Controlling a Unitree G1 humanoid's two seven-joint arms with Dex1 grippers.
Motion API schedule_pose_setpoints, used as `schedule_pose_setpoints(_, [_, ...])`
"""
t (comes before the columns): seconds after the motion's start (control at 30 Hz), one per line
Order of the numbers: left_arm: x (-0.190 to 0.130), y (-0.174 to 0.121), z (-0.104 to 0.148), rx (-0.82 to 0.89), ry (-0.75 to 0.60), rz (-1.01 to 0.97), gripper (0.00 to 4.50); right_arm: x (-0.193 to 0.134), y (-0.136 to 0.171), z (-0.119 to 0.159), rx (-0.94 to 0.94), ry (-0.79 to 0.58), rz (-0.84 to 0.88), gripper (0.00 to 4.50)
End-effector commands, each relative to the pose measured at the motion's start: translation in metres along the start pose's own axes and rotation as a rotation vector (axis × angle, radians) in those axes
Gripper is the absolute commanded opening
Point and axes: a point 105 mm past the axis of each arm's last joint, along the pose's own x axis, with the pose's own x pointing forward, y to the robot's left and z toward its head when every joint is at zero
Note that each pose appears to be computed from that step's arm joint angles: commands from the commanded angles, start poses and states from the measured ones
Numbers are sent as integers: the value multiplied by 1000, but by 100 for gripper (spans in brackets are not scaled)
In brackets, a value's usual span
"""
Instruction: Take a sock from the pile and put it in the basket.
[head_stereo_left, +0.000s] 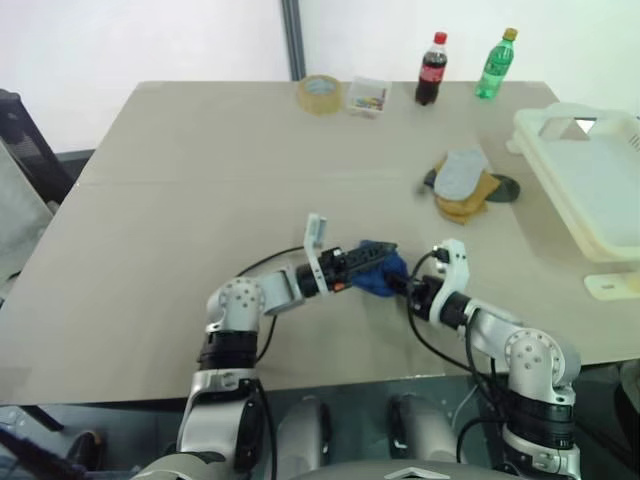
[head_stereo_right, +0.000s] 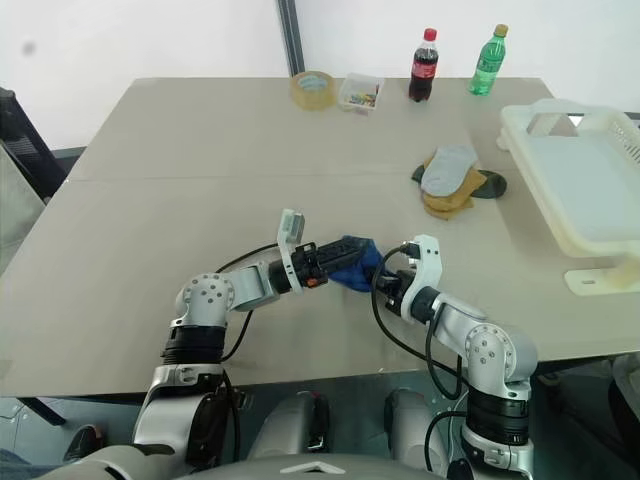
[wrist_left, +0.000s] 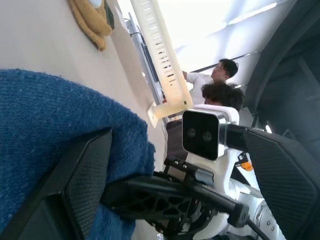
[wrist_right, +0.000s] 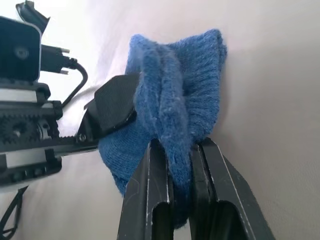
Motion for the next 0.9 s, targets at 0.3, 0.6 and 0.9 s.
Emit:
schedule_pose_setpoints(0.3, [-15,-25,0,899,104,31,450,-27,-29,32,5,-110,-145,14])
schedule_pose_setpoints(0.6, [31,-36,22,1212,-72,63,450,-71,-33,140,-46,-326,-239,14])
schedule_pose_setpoints(0.9, [61,-52,29,1212,-159,16,450,-135,-52,243,182,-566,-394,14])
